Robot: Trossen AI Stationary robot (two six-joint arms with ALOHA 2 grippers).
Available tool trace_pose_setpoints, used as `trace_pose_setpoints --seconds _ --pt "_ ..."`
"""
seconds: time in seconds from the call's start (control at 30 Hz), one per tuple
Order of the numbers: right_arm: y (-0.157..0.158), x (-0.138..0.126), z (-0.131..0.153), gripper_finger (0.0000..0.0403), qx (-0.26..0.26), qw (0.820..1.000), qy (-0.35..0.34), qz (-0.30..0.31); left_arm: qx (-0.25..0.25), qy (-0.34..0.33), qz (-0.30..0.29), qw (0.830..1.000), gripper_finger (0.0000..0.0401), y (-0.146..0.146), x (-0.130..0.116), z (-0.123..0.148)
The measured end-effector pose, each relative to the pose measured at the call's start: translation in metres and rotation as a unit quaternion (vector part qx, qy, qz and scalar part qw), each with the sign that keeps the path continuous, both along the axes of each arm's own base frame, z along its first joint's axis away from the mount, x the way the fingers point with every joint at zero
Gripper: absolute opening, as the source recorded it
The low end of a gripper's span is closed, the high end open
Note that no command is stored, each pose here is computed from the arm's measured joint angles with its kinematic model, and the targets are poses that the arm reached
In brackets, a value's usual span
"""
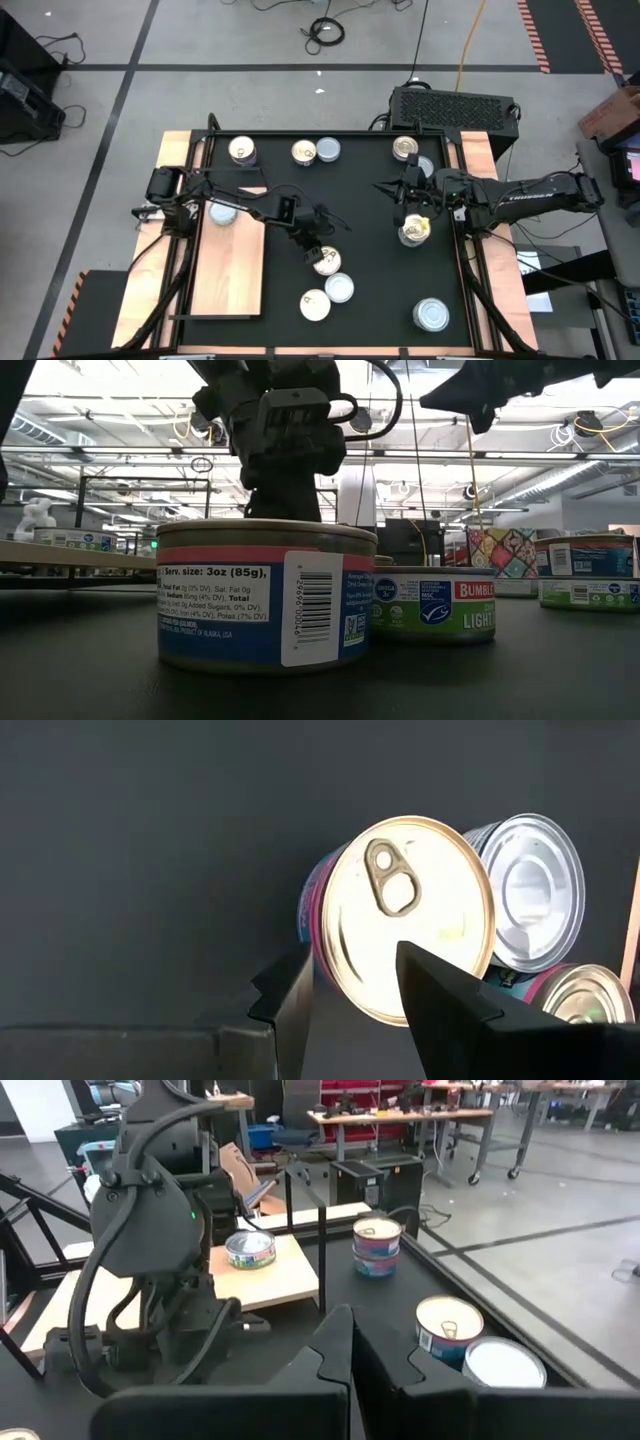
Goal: Stack canned seafood by type on shelf
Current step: Put the blue tuna can on the shelf
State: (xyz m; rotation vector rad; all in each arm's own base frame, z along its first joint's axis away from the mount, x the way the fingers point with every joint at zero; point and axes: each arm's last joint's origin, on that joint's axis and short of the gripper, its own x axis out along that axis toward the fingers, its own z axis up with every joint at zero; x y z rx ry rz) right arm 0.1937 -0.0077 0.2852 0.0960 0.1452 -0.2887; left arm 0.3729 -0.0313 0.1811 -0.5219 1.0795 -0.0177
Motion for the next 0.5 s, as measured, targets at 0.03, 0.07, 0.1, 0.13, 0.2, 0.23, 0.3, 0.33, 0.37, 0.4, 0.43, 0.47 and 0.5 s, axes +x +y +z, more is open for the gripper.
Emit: trace_pose_setpoints --seconds 0.03,0.07,0.1,0.13,0.2,0.23,0.3,0.33,0.37,0.4,0.43,0.47,0.5 --pt "0.000 0.000 -0.001 0.0000 0.004 1.000 0.003 -0.001 0.000 0.000 0.000 1.000 0.0147 0.000 0.000 0.000" --pt "0.000 0.000 -0.002 0.0000 0.008 1.000 0.006 -0.001 0.000 0.000 0.000 1.000 0.0147 0.000 0.000 0.000" --pt "0.000 0.000 -0.002 0.0000 0.013 1.000 0.008 -0.002 0.000 0.000 0.000 1.000 0.0147 0.000 0.000 0.000" --pt "0.000 -0.001 -0.003 0.0000 0.017 1.000 0.010 -0.003 0.000 0.000 0.000 1.000 0.0147 0.000 0.000 0.000" --pt "0.000 -0.001 -0.005 0.0000 0.027 0.999 0.018 -0.005 0.000 0.000 0.000 1.000 0.0147 0.000 0.000 0.000" --pt "0.000 -0.001 -0.006 0.0000 0.030 0.999 0.023 -0.006 0.000 0.001 0.000 1.000 0.0147 0.000 0.000 -0.001" --pt "0.000 -0.002 -0.008 0.0000 0.037 0.999 0.033 -0.008 0.000 0.004 0.000 1.000 0.0147 0.000 0.001 -0.004" --pt "0.000 -0.002 -0.009 0.0000 0.038 0.999 0.038 -0.008 0.001 0.007 0.000 1.000 0.0147 0.000 0.002 -0.006" --pt "0.000 -0.002 -0.011 0.0000 0.038 0.998 0.044 -0.008 0.001 0.009 0.000 1.000 0.0147 0.000 0.002 -0.008" --pt "0.000 -0.002 -0.012 0.0000 0.040 0.998 0.050 -0.009 0.001 0.011 0.000 1.000 0.0147 0.000 0.003 -0.011" --pt "0.000 -0.002 -0.013 0.0000 0.046 0.997 0.055 -0.010 0.001 0.014 0.000 1.000 0.0147 0.000 0.004 -0.014" --pt "0.000 -0.002 -0.014 0.0000 0.050 0.997 0.058 -0.012 0.000 0.019 0.000 1.000 0.0147 0.000 0.005 -0.017" --pt "0.000 -0.002 -0.014 0.0000 0.053 0.997 0.057 -0.012 -0.005 0.021 -0.004 1.000 0.0147 0.000 0.005 -0.019"
